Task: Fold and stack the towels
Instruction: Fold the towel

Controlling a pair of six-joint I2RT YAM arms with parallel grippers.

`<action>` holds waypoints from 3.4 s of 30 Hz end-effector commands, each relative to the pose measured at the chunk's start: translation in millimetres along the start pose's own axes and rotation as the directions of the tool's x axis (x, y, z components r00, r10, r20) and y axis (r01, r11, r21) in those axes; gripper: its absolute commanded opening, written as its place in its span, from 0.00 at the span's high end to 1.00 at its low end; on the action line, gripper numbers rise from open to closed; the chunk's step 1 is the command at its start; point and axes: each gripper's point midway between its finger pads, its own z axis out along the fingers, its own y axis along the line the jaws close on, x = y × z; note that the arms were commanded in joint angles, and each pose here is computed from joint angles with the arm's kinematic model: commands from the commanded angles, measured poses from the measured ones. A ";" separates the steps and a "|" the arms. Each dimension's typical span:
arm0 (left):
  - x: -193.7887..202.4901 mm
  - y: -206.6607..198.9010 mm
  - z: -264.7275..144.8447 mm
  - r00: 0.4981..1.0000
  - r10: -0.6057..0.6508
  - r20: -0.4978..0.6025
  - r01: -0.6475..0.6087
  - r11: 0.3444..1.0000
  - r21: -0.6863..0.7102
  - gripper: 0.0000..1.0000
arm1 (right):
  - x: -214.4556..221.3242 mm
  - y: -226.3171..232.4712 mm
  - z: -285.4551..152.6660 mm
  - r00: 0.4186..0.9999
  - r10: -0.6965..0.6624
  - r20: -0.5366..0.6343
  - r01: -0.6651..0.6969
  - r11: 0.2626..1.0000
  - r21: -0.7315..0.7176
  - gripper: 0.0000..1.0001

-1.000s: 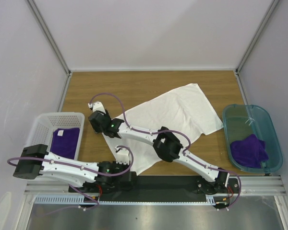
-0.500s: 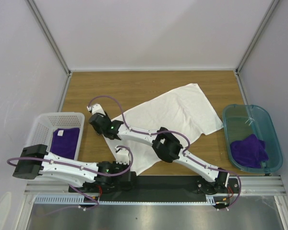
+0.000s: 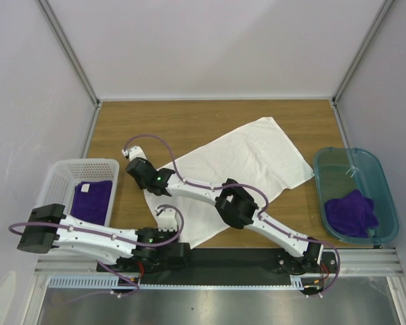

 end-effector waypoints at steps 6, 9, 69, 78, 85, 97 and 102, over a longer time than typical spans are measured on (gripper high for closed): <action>-53.9 58.3 -32.0 0.946 -0.296 0.132 0.309 0.946 -0.097 1.00 | -139.4 11.5 -56.4 0.943 0.306 0.134 -0.249 0.911 -0.330 1.00; -78.3 66.0 -42.7 0.914 -0.359 0.191 0.374 0.926 -0.047 1.00 | -175.8 -2.7 -65.8 0.907 0.375 0.194 -0.287 0.885 -0.368 1.00; -264.1 -38.9 -61.0 0.875 0.183 0.448 -0.266 0.955 0.129 1.00 | -229.1 -318.1 -125.1 0.826 0.517 0.224 -0.470 0.852 -0.231 1.00; -220.7 -108.1 -34.6 0.886 0.277 0.372 -0.379 0.894 0.238 1.00 | -165.5 -363.8 -142.4 0.808 0.565 0.168 -0.554 0.825 -0.113 1.00; -217.8 -130.1 -29.5 0.884 0.301 0.358 -0.404 0.877 0.259 1.00 | -132.9 -389.9 -153.0 0.797 0.591 0.125 -0.589 0.806 -0.053 1.00; -252.2 -152.8 -61.4 0.854 0.253 0.455 -0.409 0.867 0.286 1.00 | -170.0 -395.9 -180.7 0.807 0.559 0.189 -0.557 0.828 -0.072 1.00; -245.1 -164.6 -53.8 0.849 0.284 0.444 -0.441 0.845 0.302 1.00 | -158.2 -404.3 -177.6 0.822 0.544 0.172 -0.548 0.836 -0.024 1.00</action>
